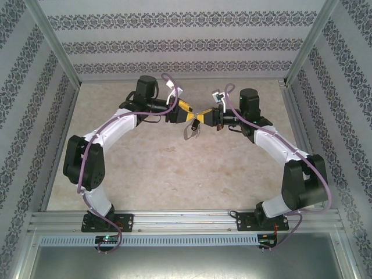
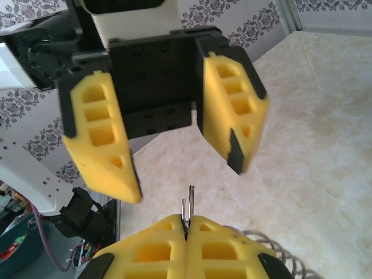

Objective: Put the keys on the keyring

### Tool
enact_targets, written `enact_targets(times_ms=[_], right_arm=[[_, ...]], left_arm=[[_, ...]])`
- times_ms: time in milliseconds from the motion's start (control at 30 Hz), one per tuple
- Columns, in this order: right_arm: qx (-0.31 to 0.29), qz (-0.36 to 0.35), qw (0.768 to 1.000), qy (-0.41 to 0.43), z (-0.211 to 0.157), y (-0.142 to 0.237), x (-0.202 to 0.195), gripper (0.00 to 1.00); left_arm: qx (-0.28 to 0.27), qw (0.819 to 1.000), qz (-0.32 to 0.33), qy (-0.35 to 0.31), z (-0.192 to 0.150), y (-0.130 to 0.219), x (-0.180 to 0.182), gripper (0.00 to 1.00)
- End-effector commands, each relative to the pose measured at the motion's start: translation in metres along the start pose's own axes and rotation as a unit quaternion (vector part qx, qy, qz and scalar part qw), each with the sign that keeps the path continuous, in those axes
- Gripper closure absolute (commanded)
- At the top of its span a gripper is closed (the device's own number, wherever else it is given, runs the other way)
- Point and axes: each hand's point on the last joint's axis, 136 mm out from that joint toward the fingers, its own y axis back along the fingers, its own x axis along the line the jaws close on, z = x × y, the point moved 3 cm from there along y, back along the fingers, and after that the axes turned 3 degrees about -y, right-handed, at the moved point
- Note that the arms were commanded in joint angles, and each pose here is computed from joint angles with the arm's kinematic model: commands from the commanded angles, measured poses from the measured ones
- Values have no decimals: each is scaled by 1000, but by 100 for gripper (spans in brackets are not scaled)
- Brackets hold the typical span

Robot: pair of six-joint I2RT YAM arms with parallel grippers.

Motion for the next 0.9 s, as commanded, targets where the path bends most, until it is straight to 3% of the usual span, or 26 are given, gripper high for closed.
enact_targets(times_ms=[0,233,867], right_arm=[[0,21,999,37,10,-4,11,100],[4,17,999,38,9,-6,9,100],[6,10,999,41,12,-7,8,100]], left_arm=[[-9,1000,-20,-11,10,-2,-4,47],[-19,999,-33,-10,14,-5,-3,55],[-17,999,-50,10,4,-10,-2,60]])
